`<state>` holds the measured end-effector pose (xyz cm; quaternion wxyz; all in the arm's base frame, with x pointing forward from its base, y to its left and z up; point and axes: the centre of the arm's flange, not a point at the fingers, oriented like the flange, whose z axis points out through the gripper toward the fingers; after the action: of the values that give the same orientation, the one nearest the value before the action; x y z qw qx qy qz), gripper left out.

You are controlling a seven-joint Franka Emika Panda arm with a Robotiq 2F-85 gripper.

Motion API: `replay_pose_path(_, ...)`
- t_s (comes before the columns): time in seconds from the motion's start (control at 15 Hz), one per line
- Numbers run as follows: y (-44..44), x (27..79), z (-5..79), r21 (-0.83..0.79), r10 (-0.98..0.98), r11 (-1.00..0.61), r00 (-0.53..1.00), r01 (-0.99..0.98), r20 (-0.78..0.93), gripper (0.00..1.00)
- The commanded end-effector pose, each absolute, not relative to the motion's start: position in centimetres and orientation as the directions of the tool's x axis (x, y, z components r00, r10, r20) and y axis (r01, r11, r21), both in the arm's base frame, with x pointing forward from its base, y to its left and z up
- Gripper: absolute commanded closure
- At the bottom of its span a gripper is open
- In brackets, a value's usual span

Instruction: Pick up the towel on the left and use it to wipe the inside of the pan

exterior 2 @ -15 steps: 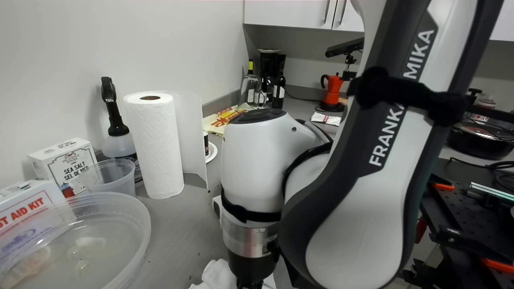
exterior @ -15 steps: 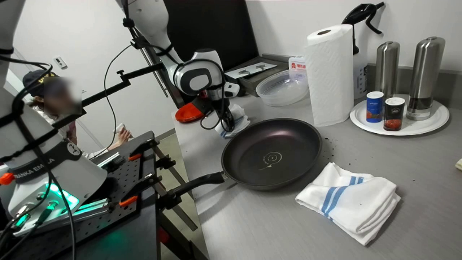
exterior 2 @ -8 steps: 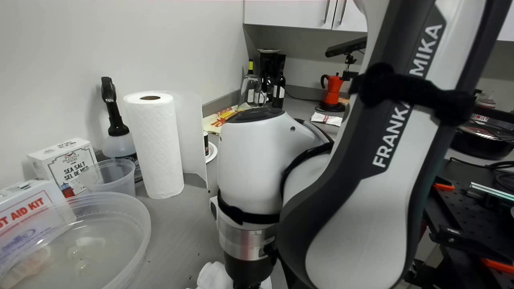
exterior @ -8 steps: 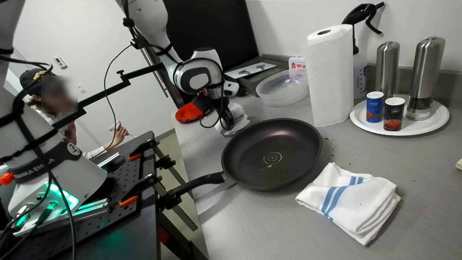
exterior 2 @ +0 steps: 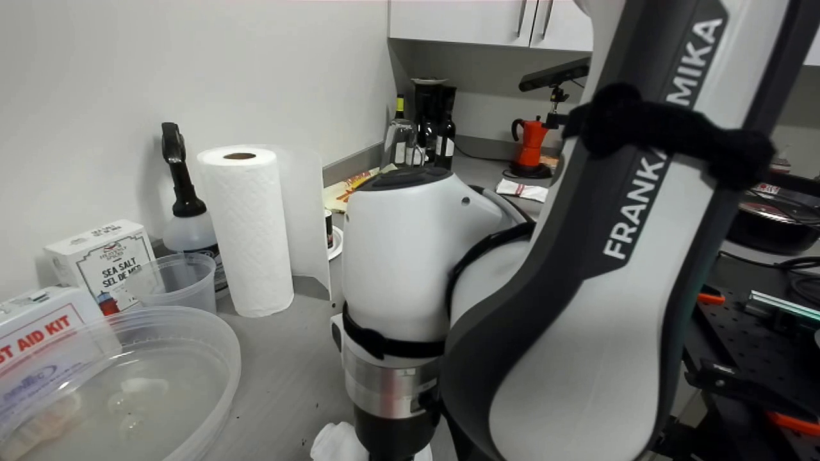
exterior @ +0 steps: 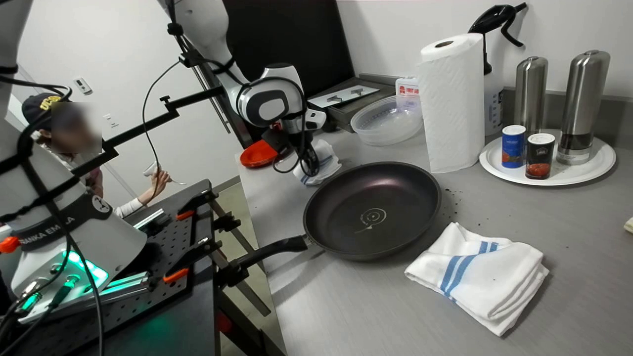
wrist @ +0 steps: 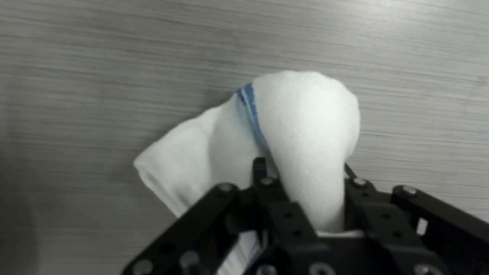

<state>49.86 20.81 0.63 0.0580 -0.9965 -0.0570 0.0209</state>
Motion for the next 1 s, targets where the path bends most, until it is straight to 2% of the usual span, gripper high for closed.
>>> replay_pose_path(0.0, 21.4, 49.8, 2.3, -0.122, 0.11, -0.987, 0.993, 0.103, -0.048, 0.86)
replay_pose_path(0.13, 21.4, 49.8, 2.6, -0.123, 0.111, -0.987, 0.993, 0.104, -0.05, 0.86)
replay_pose_path(0.27, 21.4, 49.9, 2.8, -0.123, 0.113, -0.987, 0.992, 0.106, -0.05, 1.0)
replay_pose_path(0.4, 21.3, 49.9, 2.9, -0.123, 0.112, -0.987, 0.992, 0.104, -0.051, 0.96)
replay_pose_path(0.93, 18.6, 51.1, 6.3, -0.097, 0.091, -0.991, 0.996, 0.089, -0.019, 0.96)
